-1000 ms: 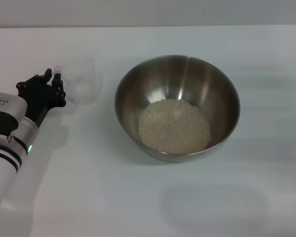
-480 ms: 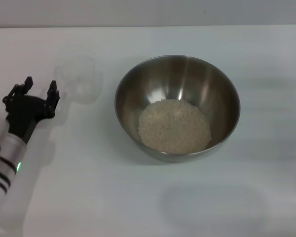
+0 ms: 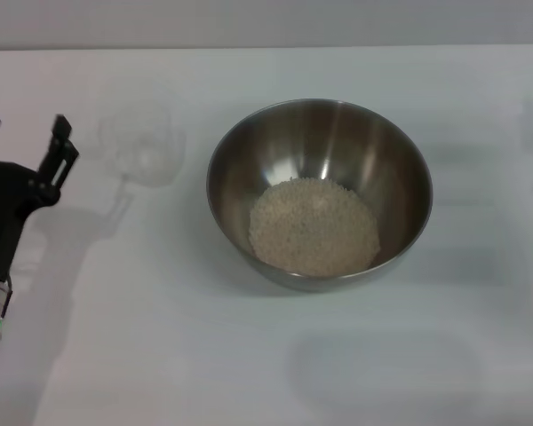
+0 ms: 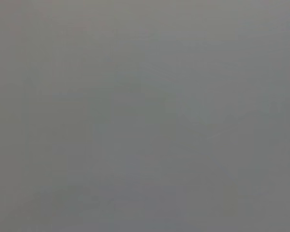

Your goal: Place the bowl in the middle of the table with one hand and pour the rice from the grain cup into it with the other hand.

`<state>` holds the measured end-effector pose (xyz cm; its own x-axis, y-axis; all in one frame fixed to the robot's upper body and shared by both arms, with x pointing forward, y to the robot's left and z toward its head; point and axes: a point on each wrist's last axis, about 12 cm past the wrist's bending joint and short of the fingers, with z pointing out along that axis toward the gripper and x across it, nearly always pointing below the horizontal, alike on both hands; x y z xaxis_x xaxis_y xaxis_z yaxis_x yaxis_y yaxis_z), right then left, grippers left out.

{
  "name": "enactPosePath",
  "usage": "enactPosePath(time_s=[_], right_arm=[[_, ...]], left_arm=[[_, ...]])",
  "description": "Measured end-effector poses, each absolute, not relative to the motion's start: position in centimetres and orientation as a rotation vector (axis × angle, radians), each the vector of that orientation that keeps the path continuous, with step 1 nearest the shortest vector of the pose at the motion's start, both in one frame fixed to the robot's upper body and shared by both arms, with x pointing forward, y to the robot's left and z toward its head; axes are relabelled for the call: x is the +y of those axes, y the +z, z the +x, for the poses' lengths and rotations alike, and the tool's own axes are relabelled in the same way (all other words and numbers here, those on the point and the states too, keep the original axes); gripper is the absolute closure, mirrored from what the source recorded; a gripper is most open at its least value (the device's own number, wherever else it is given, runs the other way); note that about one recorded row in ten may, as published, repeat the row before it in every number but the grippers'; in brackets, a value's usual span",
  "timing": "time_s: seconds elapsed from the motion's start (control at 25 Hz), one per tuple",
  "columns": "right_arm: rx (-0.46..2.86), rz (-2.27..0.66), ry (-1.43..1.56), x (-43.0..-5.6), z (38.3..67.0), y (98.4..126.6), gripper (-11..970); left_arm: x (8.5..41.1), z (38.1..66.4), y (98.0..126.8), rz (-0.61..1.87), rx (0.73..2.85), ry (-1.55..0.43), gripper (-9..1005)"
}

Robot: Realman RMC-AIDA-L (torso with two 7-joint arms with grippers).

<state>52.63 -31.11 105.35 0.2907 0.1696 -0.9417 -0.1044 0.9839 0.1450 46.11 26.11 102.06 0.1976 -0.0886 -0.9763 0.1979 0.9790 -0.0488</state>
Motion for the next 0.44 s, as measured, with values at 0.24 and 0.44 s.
enactPosePath(time_s=[0.24,0.44], right_arm=[[1.334,-0.074,0.255,-29.2,52.3,104.4,352],[1.339,-0.045,0.263,-29.5,51.8,104.1,292]], left_arm=[[25.6,47.3,102.7,0.076,1.337,-0.238,136],[25.6,48.1,102.7,0.084,1.357,-0.252,136]])
